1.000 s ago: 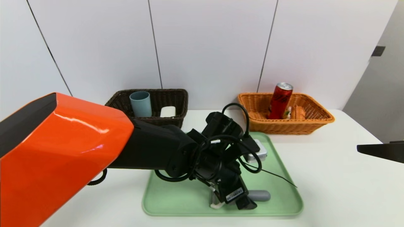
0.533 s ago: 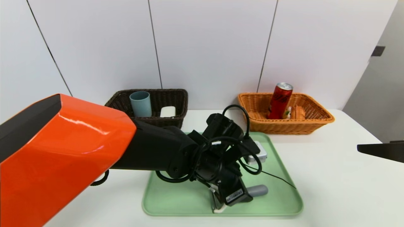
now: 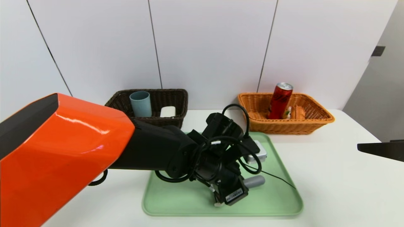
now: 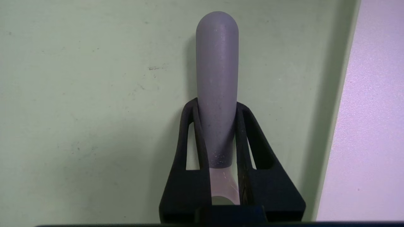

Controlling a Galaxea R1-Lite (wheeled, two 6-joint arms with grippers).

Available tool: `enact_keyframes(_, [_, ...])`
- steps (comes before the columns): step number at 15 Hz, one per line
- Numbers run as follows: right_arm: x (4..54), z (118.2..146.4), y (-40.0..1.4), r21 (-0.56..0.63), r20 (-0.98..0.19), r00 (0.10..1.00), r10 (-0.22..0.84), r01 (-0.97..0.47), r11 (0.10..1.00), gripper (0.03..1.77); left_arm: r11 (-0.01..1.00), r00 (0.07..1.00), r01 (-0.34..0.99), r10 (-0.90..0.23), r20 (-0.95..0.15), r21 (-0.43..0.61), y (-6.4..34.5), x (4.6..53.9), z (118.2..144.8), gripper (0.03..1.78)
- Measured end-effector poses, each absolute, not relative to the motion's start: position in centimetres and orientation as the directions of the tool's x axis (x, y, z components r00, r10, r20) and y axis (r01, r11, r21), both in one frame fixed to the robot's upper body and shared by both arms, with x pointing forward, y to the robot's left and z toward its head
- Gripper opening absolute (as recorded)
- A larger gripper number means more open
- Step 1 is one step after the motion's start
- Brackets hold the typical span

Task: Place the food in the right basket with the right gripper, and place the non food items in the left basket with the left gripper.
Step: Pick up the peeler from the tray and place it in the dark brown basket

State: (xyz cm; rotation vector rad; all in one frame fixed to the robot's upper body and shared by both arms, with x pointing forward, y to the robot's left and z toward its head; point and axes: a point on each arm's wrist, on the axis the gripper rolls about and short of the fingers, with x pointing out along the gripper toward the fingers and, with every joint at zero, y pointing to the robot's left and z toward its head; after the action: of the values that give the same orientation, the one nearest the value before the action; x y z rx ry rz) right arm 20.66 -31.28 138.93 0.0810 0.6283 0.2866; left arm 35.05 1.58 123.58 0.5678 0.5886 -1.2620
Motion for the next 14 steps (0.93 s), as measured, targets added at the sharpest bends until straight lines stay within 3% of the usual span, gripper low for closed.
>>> enact_keyframes(4, [20.7,138.9,-31.3,0.161,-0.567,0.771,0.288,-0.239,0.958,1.70,0.260,0.267,0.959,-0.698,-0.664,0.111,2.2,35.5,125.1,0.27])
enact_keyframes(10, [20.6,139.0,-31.3,0.162,-0.566,0.772,0.289,-0.239,0.957,1.70,0.464,0.477,0.872,-0.734,-0.483,0.156,7.4,38.5,133.6,0.27])
enact_keyframes(14, [20.5,138.9,-31.3,0.162,-0.565,0.773,0.288,-0.239,0.957,1.70,0.570,0.591,0.800,-0.693,-0.414,0.188,12.3,39.6,137.1,0.27])
